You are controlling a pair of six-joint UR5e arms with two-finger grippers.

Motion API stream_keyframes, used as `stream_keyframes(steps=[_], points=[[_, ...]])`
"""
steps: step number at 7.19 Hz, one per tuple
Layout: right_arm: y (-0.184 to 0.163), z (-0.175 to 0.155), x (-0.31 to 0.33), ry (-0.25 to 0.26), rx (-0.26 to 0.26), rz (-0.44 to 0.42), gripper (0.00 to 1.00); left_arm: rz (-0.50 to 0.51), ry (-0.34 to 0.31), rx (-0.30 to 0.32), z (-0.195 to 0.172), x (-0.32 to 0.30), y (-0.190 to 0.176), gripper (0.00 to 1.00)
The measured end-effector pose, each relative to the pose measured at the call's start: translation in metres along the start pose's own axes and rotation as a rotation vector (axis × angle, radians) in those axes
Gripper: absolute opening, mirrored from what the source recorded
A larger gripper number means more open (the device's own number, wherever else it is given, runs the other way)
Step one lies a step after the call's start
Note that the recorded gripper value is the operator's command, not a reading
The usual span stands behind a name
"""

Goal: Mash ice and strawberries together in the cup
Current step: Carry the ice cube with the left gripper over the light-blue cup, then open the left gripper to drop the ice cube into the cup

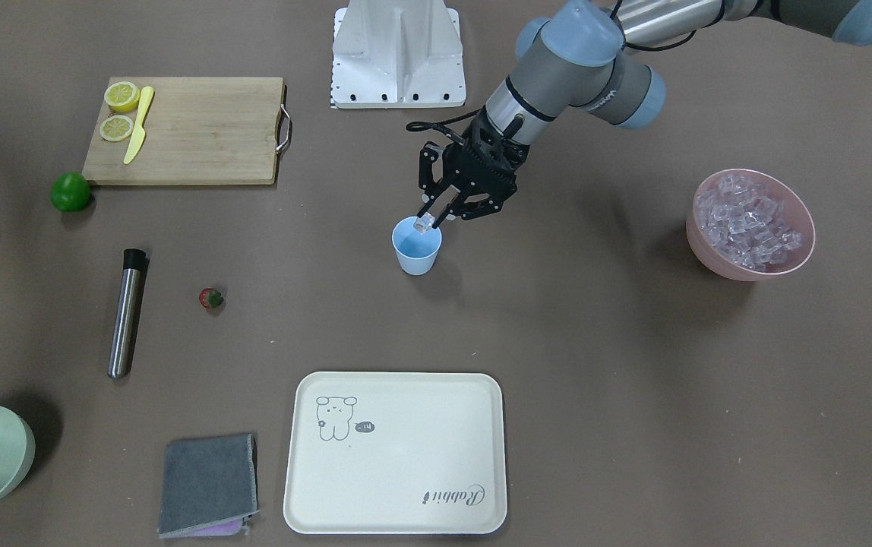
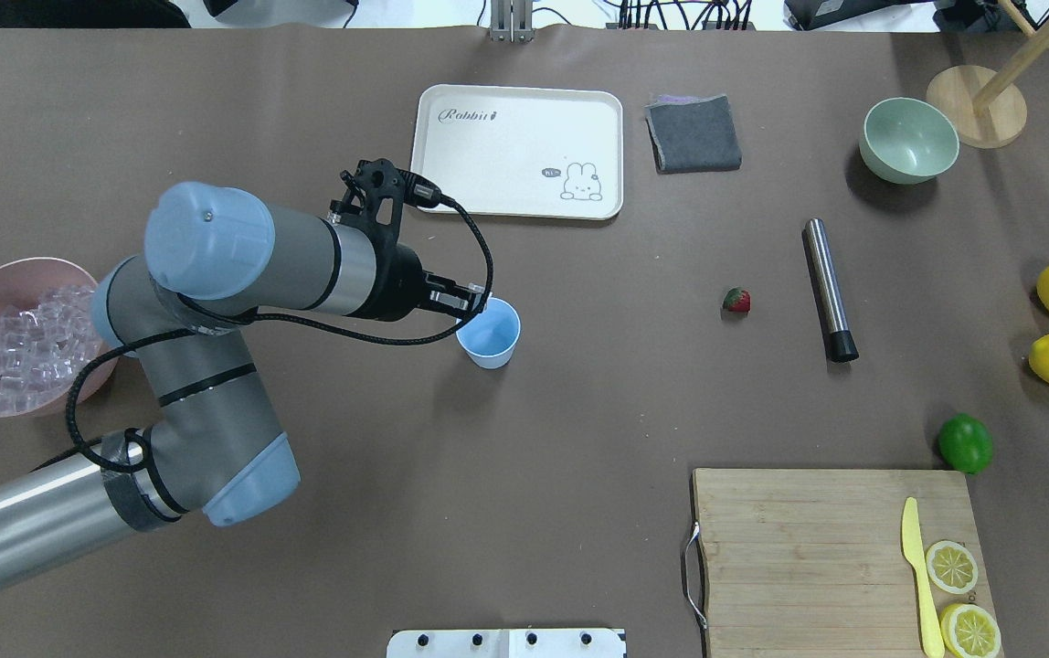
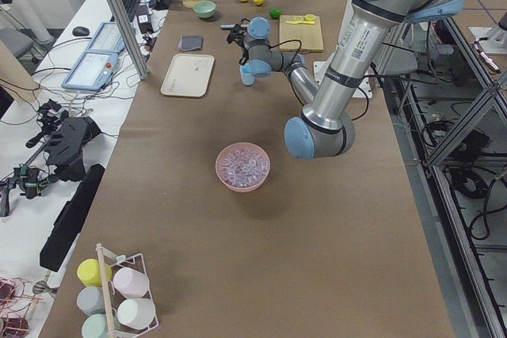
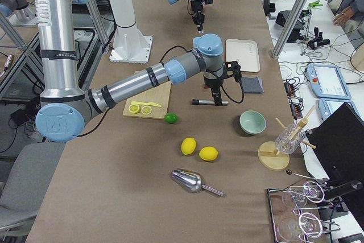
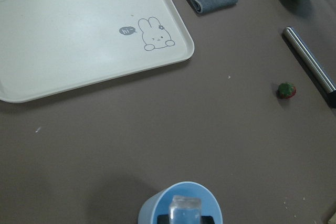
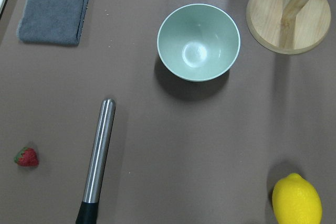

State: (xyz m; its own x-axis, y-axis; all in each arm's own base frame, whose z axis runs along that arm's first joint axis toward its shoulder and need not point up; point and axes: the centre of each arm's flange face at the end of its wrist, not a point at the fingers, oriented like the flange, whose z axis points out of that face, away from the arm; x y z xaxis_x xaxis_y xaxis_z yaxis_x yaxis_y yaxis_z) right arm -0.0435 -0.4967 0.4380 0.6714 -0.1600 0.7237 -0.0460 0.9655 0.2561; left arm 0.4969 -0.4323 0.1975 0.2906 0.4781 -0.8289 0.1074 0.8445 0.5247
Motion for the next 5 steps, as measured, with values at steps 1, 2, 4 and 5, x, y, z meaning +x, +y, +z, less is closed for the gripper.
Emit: stream_keyframes(steps=[1,2,4,5], points=[[0.002,0.000,0.001,0.001,-0.002,0.002,1.00,0.003,0.001,0.005,0.013,-0.001,0.008,0.00],[0.004,0.001,0.003,0.002,-0.003,0.005,1.00,0.006,0.005,0.004,0.022,-0.004,0.015,0.00],[0.006,0.001,0.006,0.005,-0.006,0.009,1.00,0.009,0.013,0.004,0.027,-0.005,0.021,0.97],[0.008,0.001,0.007,0.005,-0.005,0.011,1.00,0.014,0.018,0.007,0.026,-0.005,0.022,0.98]])
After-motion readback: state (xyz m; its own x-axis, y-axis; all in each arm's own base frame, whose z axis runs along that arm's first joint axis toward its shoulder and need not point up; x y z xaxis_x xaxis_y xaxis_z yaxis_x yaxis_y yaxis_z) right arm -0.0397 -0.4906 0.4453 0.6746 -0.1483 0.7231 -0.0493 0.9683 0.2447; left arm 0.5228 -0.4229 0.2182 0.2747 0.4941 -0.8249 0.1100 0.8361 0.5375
